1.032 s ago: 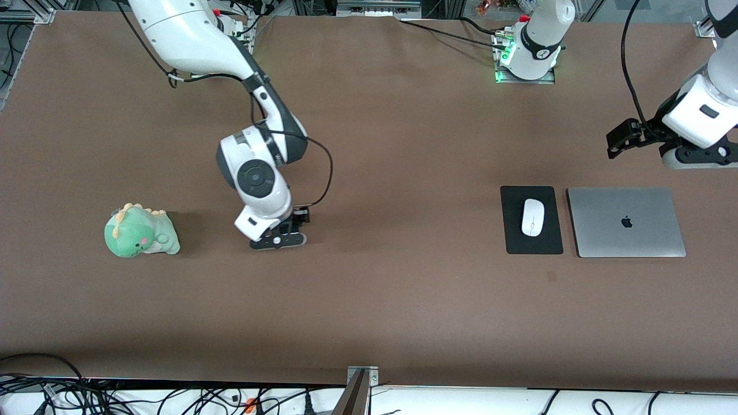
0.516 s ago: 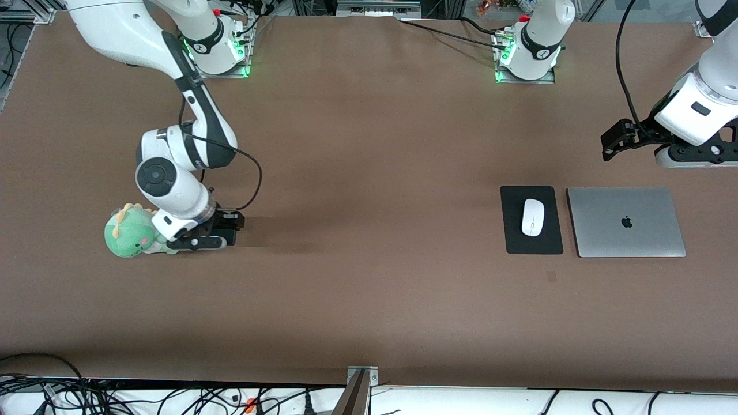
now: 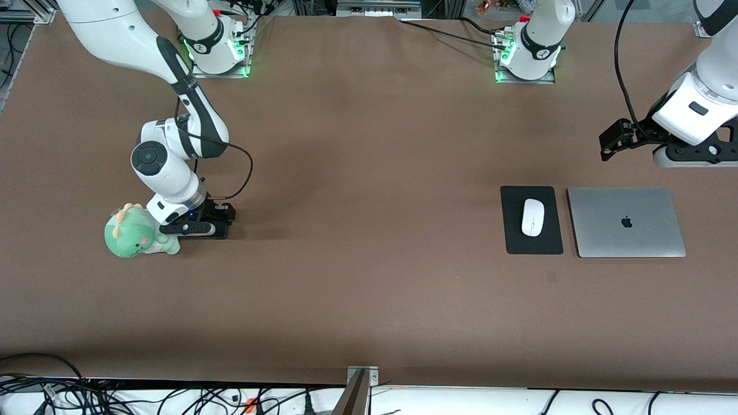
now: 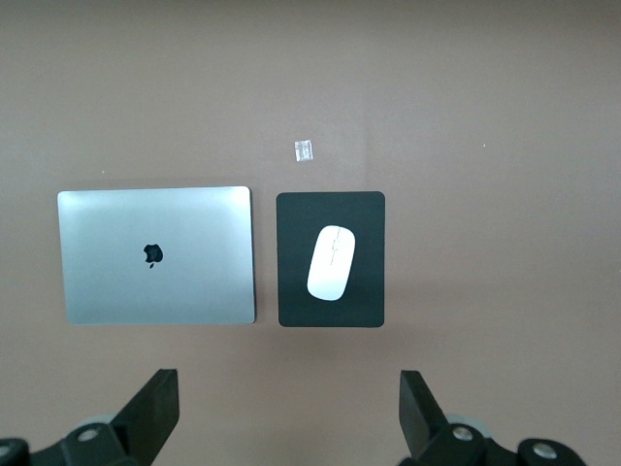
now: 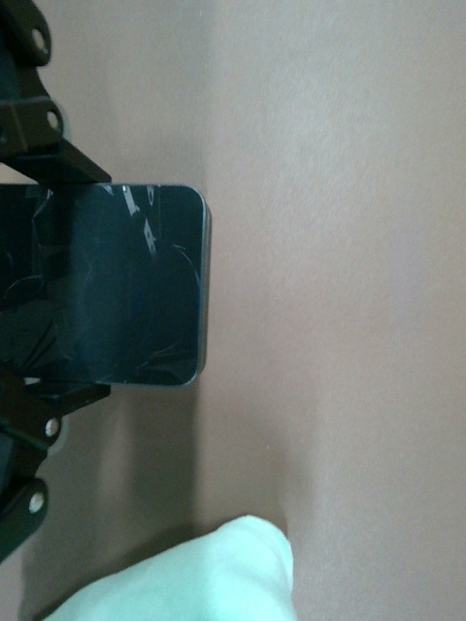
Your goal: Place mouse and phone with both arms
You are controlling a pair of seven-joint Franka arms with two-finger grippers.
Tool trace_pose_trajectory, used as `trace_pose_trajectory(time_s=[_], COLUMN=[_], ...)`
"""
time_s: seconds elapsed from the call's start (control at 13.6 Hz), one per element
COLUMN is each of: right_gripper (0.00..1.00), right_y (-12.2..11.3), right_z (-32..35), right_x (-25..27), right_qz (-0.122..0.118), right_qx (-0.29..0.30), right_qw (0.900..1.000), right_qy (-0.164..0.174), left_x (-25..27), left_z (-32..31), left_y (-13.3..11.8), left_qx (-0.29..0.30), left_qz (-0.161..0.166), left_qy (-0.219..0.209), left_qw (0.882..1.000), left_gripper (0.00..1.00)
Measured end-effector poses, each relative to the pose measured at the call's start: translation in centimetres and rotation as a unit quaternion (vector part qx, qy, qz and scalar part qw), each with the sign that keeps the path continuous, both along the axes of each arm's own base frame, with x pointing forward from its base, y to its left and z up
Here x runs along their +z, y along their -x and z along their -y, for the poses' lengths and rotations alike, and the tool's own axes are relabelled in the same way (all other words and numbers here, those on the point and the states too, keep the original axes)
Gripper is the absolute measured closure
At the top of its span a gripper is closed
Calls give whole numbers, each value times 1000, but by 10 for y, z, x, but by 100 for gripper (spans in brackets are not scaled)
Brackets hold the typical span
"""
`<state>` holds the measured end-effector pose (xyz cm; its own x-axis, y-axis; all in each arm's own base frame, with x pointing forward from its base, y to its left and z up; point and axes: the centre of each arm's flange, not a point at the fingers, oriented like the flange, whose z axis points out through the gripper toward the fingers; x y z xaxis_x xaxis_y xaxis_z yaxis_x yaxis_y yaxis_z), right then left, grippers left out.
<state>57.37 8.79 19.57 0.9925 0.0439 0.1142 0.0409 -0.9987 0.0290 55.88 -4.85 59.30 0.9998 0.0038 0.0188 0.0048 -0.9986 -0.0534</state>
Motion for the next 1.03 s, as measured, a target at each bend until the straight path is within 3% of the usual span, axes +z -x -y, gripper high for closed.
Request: trace_pose_trajectory(time_s=[0.44, 0.66, 1.03], right_gripper=[19, 0, 0], right_y=[2, 2, -9], right_z=[9, 10, 8], right_x=[-17, -17, -3], right_qz=[8, 9, 7], right_qx=[3, 5, 6], right_qw=[1000, 1000, 1000], right_qy=[-2, -1, 0], left_x=[0, 0, 0], left_z=[3, 3, 6], left_y=[0, 0, 1], left_qx=[-2, -3, -5], left_qz=[0, 0, -3], left_qy=[0, 0, 0], left_qw=[1000, 1000, 1000], left_gripper=[0, 0, 0])
